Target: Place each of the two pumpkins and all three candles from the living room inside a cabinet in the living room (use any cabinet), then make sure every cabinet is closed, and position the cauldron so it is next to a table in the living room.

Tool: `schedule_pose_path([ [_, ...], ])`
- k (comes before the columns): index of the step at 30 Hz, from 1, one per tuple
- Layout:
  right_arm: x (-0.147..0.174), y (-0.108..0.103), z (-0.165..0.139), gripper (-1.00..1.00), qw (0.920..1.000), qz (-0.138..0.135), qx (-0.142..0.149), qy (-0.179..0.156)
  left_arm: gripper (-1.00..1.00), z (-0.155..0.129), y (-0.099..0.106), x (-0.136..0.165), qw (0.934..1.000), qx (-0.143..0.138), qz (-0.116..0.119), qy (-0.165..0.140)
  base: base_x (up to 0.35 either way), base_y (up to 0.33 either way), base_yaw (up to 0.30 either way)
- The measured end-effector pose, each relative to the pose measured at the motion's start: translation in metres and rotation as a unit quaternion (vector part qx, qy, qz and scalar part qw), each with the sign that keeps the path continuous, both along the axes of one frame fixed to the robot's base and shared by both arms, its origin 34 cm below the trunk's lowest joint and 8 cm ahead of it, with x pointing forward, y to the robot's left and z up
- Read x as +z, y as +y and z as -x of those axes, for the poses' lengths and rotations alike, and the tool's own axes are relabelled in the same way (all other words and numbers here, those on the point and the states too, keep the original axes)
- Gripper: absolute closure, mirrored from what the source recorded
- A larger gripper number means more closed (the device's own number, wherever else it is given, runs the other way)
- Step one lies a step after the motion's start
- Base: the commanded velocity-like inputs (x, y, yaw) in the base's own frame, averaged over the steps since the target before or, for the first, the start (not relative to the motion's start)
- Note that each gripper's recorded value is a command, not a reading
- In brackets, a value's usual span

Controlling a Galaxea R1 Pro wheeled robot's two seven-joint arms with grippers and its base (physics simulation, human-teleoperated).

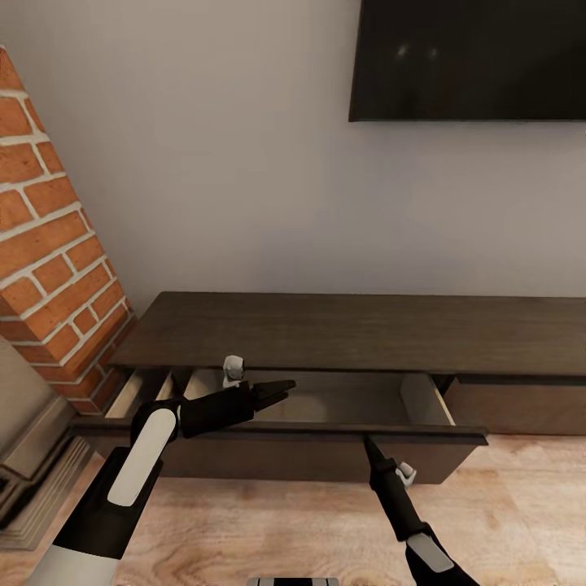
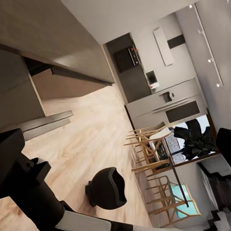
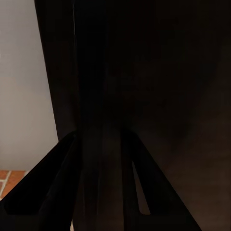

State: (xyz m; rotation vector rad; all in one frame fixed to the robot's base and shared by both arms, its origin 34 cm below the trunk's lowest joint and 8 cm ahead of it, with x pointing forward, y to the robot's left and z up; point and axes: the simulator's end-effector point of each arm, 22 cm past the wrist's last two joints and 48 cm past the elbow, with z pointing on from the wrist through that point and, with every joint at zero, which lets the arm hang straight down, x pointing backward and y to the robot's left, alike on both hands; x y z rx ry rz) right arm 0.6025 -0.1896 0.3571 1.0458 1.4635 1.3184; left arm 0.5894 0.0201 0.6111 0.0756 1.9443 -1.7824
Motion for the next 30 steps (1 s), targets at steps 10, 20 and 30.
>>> schedule_pose_path([
  [10,0.0002,-0.0001,-0.0033,1.0,1.0,0.005,0.001,0.003,-1.0,0.0,0.0,0.0,1.0,0.0,0.0,0.0,-0.075,0.0,0.0],
  [20,0.0001,0.0001,0.0001,1.0,1.0,0.0,0.0,0.0,-1.0,0.0001,0.0,0.0001,1.0,0.0,0.0,0.0,-0.008,0.0,0.0],
  [30,0.0002,0.0,-0.0039,1.0,1.0,0.006,0.001,0.003,-1.0,0.0001,0.0,0.0003,1.0,0.0,0.001,0.0,-0.101,0.0,0.0],
])
